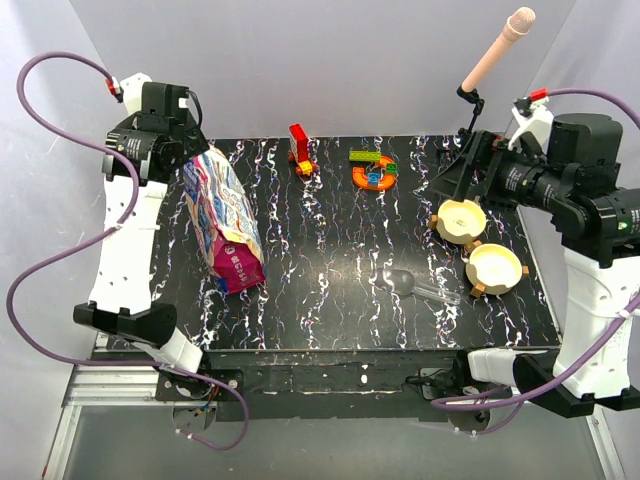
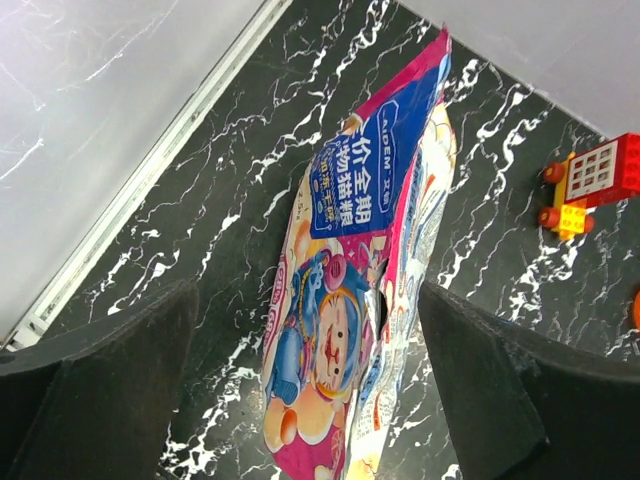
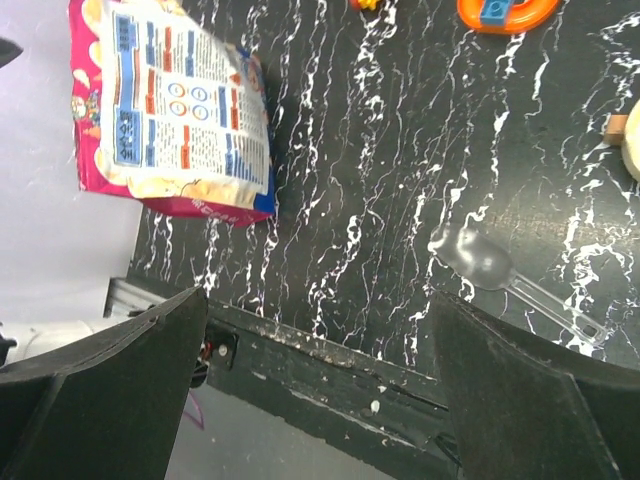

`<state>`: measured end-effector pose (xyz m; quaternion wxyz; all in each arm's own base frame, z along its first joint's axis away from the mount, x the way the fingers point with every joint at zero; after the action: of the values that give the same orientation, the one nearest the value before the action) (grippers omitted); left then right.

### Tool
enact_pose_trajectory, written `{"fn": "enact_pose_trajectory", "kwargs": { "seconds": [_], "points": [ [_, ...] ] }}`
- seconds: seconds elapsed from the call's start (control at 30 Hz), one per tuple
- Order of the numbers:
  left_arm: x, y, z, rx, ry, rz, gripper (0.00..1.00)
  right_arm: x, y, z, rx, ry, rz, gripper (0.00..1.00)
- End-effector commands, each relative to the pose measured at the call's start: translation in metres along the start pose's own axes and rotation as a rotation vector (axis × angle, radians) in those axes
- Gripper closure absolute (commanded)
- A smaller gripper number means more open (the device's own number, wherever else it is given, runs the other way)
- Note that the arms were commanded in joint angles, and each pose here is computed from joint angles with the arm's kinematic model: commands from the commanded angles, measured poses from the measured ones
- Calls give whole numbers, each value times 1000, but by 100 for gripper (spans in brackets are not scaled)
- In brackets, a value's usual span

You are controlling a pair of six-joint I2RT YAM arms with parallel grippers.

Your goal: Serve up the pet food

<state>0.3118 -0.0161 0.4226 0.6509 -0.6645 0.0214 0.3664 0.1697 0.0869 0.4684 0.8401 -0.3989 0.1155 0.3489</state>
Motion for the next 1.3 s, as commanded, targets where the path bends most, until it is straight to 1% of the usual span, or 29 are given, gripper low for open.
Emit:
{"fn": "enact_pose_trajectory", "kwargs": {
  "seconds": [0.0,0.07,0.1,0.2,0.27,0.3,0.43,0.47,0.53,0.6,0.63,0.67,0.73,0.83,0.93,1.0,1.13,1.2,1.27],
  "points": [
    [22,14,-8,18,-3,75,12,-4,-1,13,-74,-49,-20,2],
    [30,18,-14,-11,14,95,19,-2,0,13,-86,-47,-11,2],
    [34,20,-18,-18,21,105,24,-1,1,14,-92,-50,-4,2],
    [47,27,-30,-23,52,123,32,4,3,14,-89,-56,15,2],
    [53,31,-36,-26,67,142,42,7,4,15,-82,-61,31,2],
    [56,34,-39,-23,77,155,46,9,4,15,-82,-63,40,2],
    [60,39,-44,-18,98,156,48,19,13,22,-137,-93,102,2],
    [60,39,-44,-20,101,152,53,21,15,21,-142,-89,115,2],
    [58,39,-43,-20,109,150,59,26,20,19,-151,-70,142,2],
    [57,40,-44,-18,118,155,71,32,25,19,-164,-59,170,2],
    [56,41,-45,-22,128,158,73,35,27,18,-167,-52,181,2],
    [55,42,-44,-25,133,160,78,37,29,19,-175,-50,182,2],
    [52,44,-42,-35,139,160,91,40,34,21,-183,-51,190,2],
    [43,43,-39,-46,155,150,100,47,41,25,-192,-51,207,2],
    [31,43,-35,-62,186,158,100,55,51,28,-208,-47,239,2],
    [24,47,-35,-80,217,186,100,58,56,31,-216,-50,247,2],
    [6,55,-37,-157,295,234,100,62,60,34,-219,-49,252,2],
    [-5,56,-43,-198,350,251,100,63,62,35,-207,-55,258,2],
    [-18,58,-54,-206,397,266,100,65,63,37,-200,-62,259,2]
  ]
}}
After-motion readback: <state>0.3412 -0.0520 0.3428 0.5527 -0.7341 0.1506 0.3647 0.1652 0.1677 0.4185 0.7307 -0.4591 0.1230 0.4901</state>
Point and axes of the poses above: each gripper's point midway between its finger pads, its own x axis out along the fingers, its own z axis along the line the jaws close on, y = z × x, the point moved 6 cm from there along -x, back along the fingers, and after that the axes turned 12 degrees about x, right-handed, at the moved point
